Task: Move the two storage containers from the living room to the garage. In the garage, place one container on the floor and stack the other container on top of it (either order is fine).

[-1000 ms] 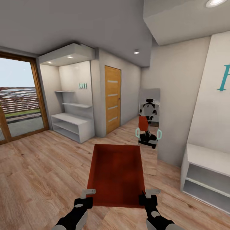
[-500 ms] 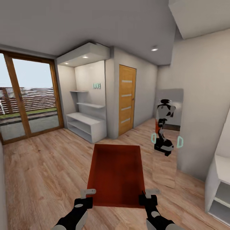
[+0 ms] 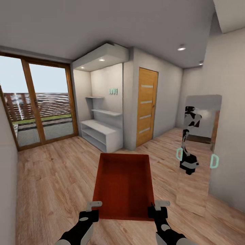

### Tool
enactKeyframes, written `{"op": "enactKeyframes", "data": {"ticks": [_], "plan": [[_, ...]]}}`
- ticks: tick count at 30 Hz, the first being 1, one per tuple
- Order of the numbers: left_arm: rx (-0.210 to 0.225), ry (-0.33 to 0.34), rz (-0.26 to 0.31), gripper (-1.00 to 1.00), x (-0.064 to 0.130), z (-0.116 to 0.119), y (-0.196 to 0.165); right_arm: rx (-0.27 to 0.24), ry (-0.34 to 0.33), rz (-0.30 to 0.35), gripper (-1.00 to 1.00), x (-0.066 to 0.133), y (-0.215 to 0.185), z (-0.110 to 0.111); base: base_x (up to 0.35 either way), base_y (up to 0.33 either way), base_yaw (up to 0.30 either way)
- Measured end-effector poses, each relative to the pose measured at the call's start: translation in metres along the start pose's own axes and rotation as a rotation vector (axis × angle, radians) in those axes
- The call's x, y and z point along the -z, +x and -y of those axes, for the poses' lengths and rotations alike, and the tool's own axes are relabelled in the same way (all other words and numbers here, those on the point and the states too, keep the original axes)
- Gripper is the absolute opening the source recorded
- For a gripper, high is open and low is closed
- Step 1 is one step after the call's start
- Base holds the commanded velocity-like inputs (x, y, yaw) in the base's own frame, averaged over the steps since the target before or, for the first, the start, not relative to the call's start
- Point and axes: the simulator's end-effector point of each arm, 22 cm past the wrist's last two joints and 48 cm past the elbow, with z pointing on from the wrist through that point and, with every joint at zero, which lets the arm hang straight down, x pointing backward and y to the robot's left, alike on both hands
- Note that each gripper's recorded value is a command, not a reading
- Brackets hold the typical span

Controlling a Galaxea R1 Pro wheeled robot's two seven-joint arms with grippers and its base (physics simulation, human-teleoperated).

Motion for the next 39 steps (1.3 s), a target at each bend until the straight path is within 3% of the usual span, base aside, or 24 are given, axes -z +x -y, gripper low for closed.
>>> {"op": "enactKeyframes", "data": {"ticks": [29, 39], "plan": [[-0.005, 0.000, -0.003, -1.00, 0.0001, 0.0001, 0.0006, -0.004, 0.003, -0.003, -1.00, 0.0010, 0.0025, 0.0002, 0.322, 0.000, 0.000], [-0.009, 0.000, -0.006, -1.00, 0.0000, 0.0000, 0.0012, -0.006, 0.005, -0.005, -1.00, 0.0017, 0.0042, 0.0002, 0.322, 0.000, -0.197]]}}
